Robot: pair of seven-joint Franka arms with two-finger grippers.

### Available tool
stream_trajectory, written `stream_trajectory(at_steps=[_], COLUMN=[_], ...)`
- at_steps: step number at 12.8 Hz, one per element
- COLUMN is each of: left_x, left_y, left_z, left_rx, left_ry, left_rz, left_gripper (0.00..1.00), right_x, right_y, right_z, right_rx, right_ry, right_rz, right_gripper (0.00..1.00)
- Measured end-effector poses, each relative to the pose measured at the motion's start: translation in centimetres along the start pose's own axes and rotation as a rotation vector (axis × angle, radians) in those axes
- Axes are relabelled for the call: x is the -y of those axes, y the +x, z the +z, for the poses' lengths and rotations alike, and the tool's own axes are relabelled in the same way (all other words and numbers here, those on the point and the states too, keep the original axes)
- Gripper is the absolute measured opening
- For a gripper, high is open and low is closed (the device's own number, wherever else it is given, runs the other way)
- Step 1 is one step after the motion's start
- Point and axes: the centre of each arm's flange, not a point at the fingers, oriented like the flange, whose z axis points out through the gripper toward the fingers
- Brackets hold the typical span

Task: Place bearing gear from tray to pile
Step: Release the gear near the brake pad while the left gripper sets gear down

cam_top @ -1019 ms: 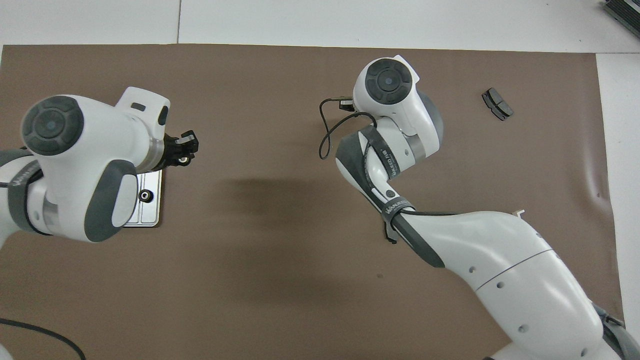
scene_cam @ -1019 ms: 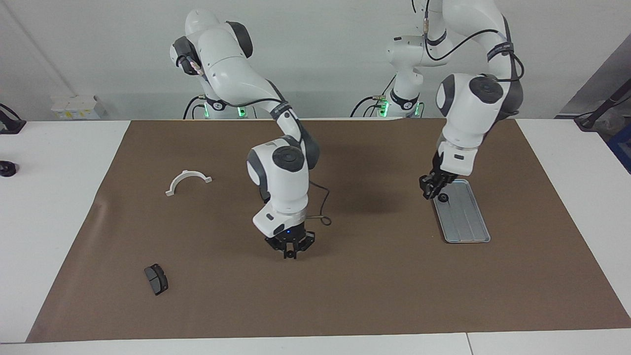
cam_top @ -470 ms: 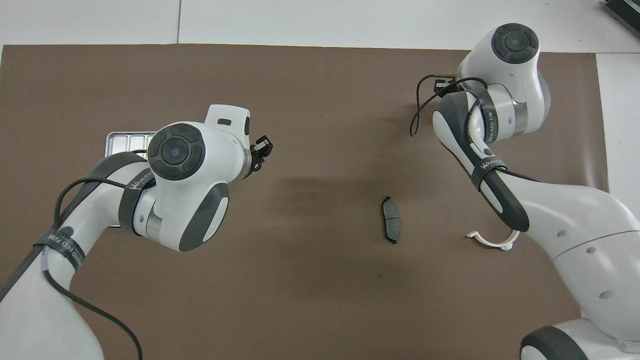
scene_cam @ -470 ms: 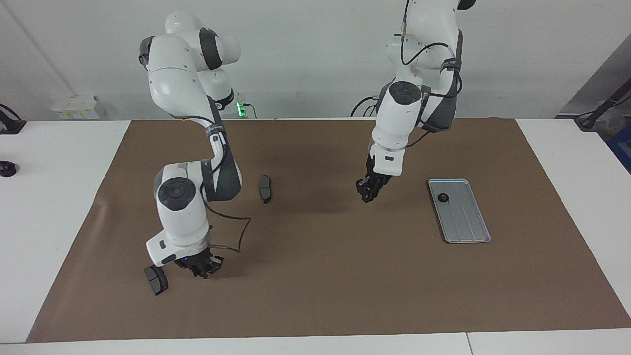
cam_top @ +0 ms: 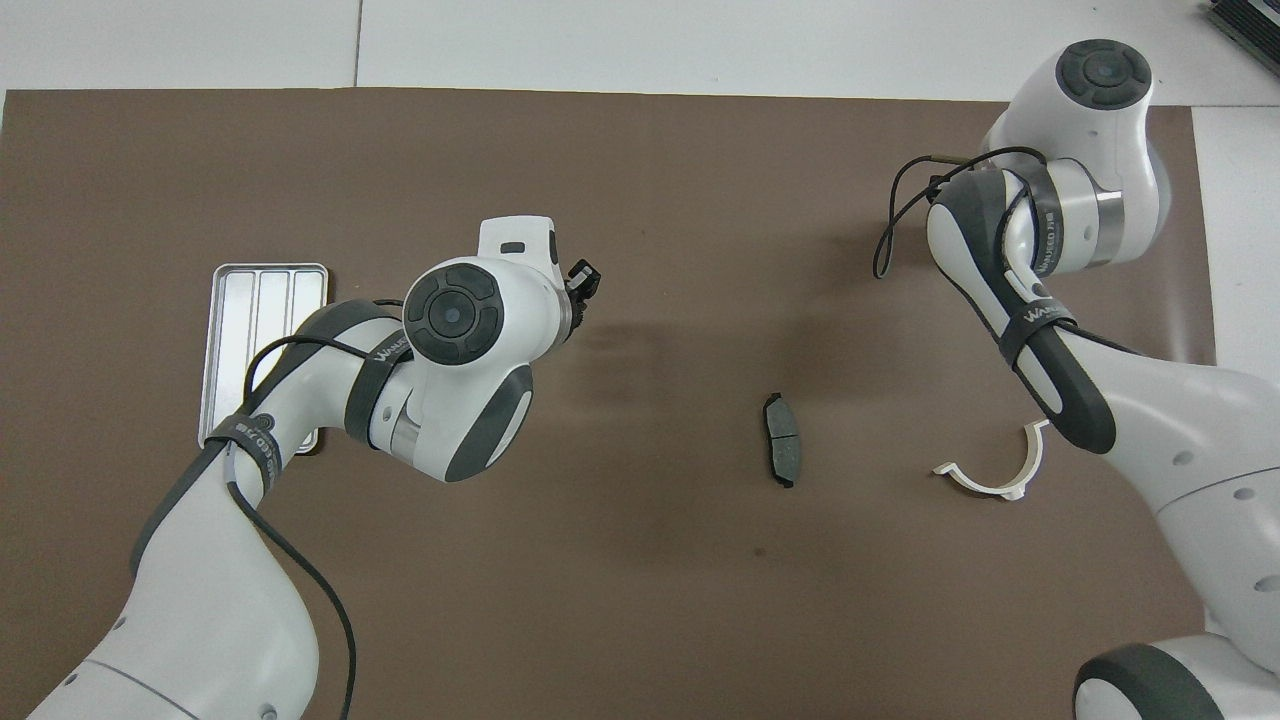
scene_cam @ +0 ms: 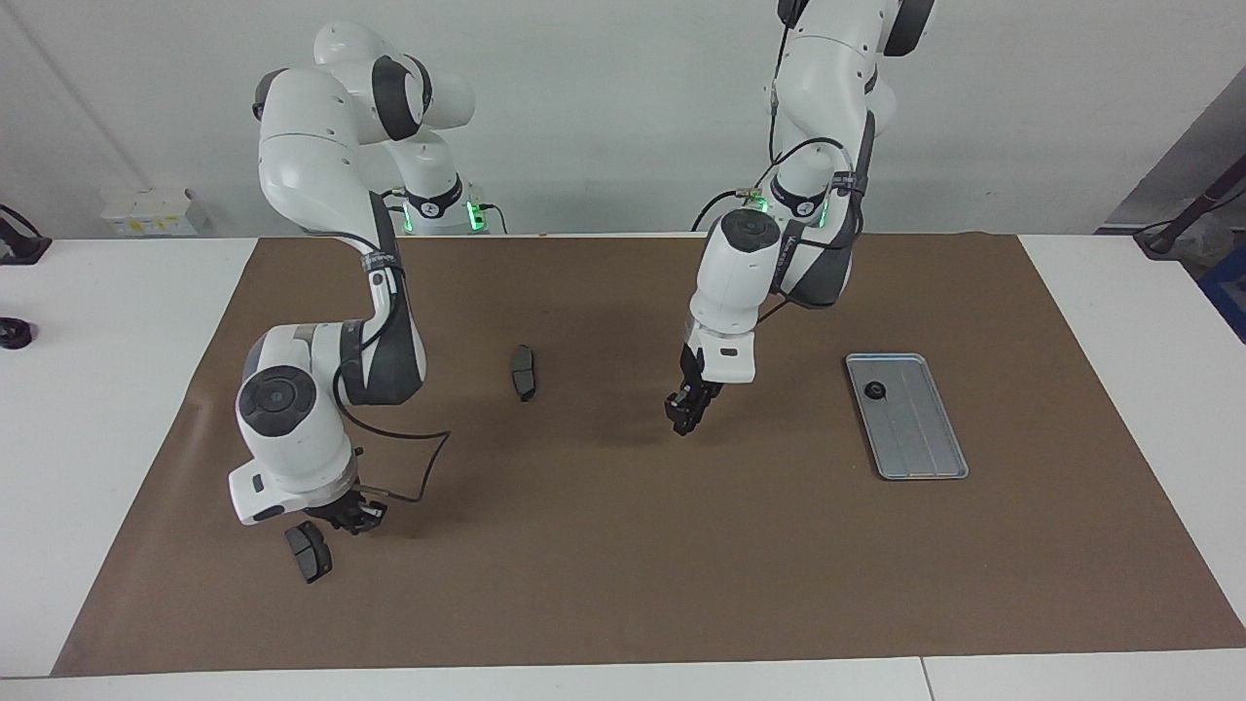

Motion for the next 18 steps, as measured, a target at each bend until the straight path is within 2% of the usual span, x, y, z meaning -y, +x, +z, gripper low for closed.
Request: stream_trajectory(at_steps=[3,6,7,8,11,12,13,14,16,18], left_x=[-0.2,-0.1,0.0,0.1,0.0,-0.3,-0.3,0.3,2.8,6.2], left_y=[-0.6,-0.4,-0.3,-0.1,0.7,1.4,3.0,5.4,10.3,14.5], left_z=[2.7,3.7,3.8,3.8,3.2,2.0,0.0,-2.7,-7.2,-9.2], left_rx=[-0.006,-0.011,-0.013,-0.015,-0.036,-0.042,-0.051,-0.060,-0.069,-0.063], left_ry=[-0.053,-0.068,-0.065,-0.063,-0.022,-0.009,0.008,0.034,0.096,0.151], left_rz=[-0.019,-0.024,-0.024,-0.023,0.014,0.011,-0.001,-0.003,0.017,0.062], left_gripper=[0.35,0.35,0.35,0.42,0.80,0.96,1.00,1.00,1.00,1.00], right_x=[-2.8,-3.4,-3.4,-3.4,-3.6,-3.4,-2.7,-1.0,5.2,12.7], right_y=[-0.1,-0.9,-1.1,-1.2,-1.2,-1.3,-1.5,-2.0,-3.6,-6.7], right_z=[0.7,1.6,1.6,1.5,-0.4,-1.3,-2.2,-3.2,-4.8,-6.6], right_rx=[0.045,0.075,0.076,0.076,0.053,0.042,0.029,0.010,-0.059,-0.125], right_ry=[-0.017,-0.028,-0.029,-0.029,-0.022,-0.017,-0.011,0.001,0.037,0.076], right_rz=[0.033,0.056,0.071,0.082,0.090,0.086,0.075,0.051,-0.035,-0.120], right_gripper=[0.24,0.24,0.31,0.43,0.83,0.95,1.00,1.00,1.00,1.00])
